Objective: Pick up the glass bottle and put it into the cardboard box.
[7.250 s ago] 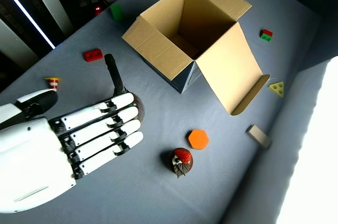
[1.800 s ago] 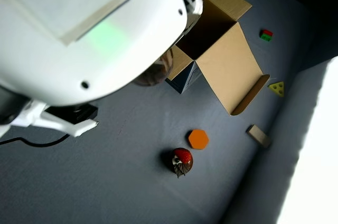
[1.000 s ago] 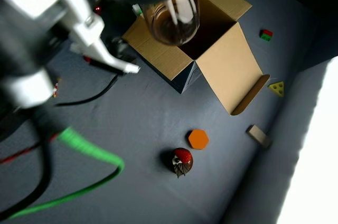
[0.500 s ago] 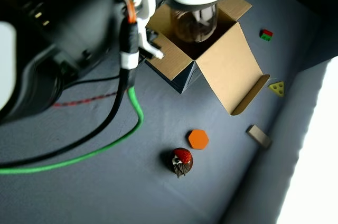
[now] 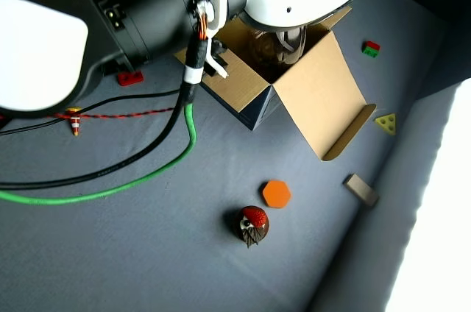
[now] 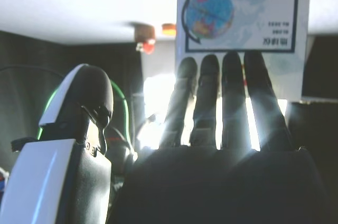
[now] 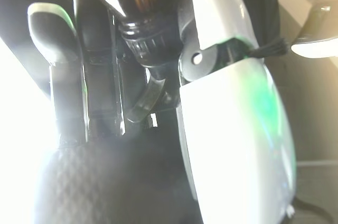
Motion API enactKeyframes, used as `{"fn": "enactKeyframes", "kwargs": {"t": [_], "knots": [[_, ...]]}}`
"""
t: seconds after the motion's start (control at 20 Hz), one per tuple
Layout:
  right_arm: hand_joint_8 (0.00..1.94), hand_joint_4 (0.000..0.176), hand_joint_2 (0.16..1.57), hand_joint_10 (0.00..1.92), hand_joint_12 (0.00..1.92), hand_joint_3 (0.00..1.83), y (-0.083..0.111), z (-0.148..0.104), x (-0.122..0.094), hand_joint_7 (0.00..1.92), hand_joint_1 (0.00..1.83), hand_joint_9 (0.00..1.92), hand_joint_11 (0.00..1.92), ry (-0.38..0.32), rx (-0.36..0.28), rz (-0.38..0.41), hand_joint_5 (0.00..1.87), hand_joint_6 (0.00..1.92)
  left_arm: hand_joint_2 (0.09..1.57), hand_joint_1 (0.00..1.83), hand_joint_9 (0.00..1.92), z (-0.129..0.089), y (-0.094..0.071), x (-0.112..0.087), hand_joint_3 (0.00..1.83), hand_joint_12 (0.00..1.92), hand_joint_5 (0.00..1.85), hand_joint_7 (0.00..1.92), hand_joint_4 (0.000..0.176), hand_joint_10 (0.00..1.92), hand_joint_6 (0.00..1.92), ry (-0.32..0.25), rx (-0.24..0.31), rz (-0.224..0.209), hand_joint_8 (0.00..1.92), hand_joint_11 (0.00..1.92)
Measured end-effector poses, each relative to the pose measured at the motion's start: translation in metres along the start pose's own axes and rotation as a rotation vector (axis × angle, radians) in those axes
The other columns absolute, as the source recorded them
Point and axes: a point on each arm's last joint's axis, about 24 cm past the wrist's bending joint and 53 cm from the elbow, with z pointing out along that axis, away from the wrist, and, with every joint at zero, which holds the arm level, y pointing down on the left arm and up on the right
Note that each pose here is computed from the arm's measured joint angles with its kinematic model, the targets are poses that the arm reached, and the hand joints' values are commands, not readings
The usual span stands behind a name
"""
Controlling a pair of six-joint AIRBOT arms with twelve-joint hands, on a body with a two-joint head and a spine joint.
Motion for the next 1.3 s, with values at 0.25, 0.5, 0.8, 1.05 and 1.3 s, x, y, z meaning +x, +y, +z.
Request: {"fn": "enactKeyframes", "kwargs": {"t": [0.25,0.5,0.8,1.05,1.3], "knots": [[0.91,0.000,1.10,1.06,1.56,0.00,-0.012,0.000,0.011,1.15,1.27,1.04,0.85,0.014,0.057,-0.025,0.89,1.01,1.26,0.24,0.13,0.000,0.000,0.000,0.00,0.45,0.15,0.15,0.000,0.00,0.01,-0.002,0.000,-0.002,0.00,0.00],[0.89,0.000,1.09,1.04,1.59,0.00,-0.013,0.001,0.030,1.16,1.27,1.05,0.83,0.045,0.060,-0.041,0.91,0.99,1.26,0.23,0.13,-0.001,0.000,0.004,0.00,0.44,0.15,0.15,0.000,0.00,0.00,0.011,-0.001,-0.012,0.00,0.00],[0.88,0.000,1.09,1.03,1.56,0.00,-0.026,0.001,0.042,1.17,1.27,1.05,0.84,0.063,0.093,-0.078,0.91,0.99,1.26,0.23,0.15,-0.001,0.001,0.004,0.00,0.49,0.16,0.15,0.000,0.01,0.00,0.011,-0.003,-0.014,0.00,0.00],[0.89,0.000,1.09,1.03,1.58,0.00,-0.028,0.000,0.053,1.16,1.27,1.04,0.83,0.080,0.095,-0.081,0.90,0.99,1.26,0.24,0.15,-0.002,0.003,0.005,0.00,0.48,0.16,0.16,0.000,0.00,0.00,0.011,-0.007,-0.035,0.00,0.00],[0.99,0.000,1.14,1.34,1.61,0.00,-0.035,-0.002,0.065,1.04,1.37,0.85,0.80,0.101,0.112,-0.096,0.77,1.12,1.26,0.24,0.13,-0.004,0.005,0.002,0.00,0.43,0.16,0.15,0.000,0.00,0.00,0.000,-0.013,-0.045,0.00,0.00]]}}
